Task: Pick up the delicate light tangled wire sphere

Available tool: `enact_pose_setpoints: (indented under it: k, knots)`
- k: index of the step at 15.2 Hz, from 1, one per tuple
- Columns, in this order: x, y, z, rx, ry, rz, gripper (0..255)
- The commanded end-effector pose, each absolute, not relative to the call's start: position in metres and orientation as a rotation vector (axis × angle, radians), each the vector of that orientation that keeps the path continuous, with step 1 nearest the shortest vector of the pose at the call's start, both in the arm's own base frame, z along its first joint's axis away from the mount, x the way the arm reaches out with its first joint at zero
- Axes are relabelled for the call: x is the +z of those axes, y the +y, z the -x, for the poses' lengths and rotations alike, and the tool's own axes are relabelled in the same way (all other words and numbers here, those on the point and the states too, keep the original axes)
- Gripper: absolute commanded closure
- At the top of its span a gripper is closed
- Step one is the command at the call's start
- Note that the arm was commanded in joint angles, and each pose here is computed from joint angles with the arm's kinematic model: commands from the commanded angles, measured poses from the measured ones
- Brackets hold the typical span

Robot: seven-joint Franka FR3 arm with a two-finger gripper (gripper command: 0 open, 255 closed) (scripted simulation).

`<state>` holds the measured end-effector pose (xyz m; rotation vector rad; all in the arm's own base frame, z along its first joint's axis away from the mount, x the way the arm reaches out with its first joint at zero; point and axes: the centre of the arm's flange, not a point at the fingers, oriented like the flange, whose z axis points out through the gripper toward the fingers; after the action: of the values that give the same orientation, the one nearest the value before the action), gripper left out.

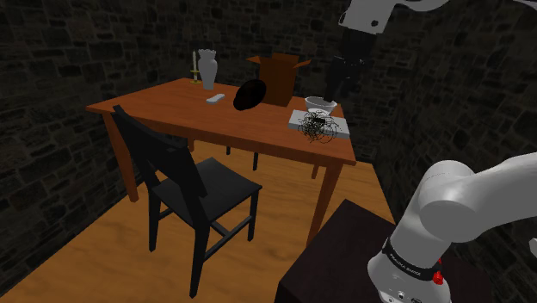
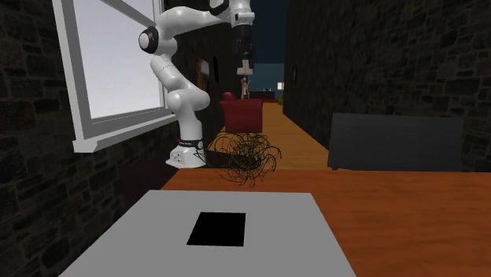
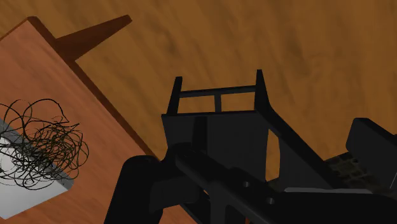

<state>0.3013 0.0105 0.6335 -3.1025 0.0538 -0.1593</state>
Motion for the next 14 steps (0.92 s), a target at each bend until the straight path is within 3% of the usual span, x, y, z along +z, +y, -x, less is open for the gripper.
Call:
enact_pose_setpoints:
  k: [1,14]
  knots:
    - [0.633,0.011,-0.301,-0.159,0.054,3.103,0]
    - [0.559,-0.134,-0.297,-0.245,-0.402,3.156,0]
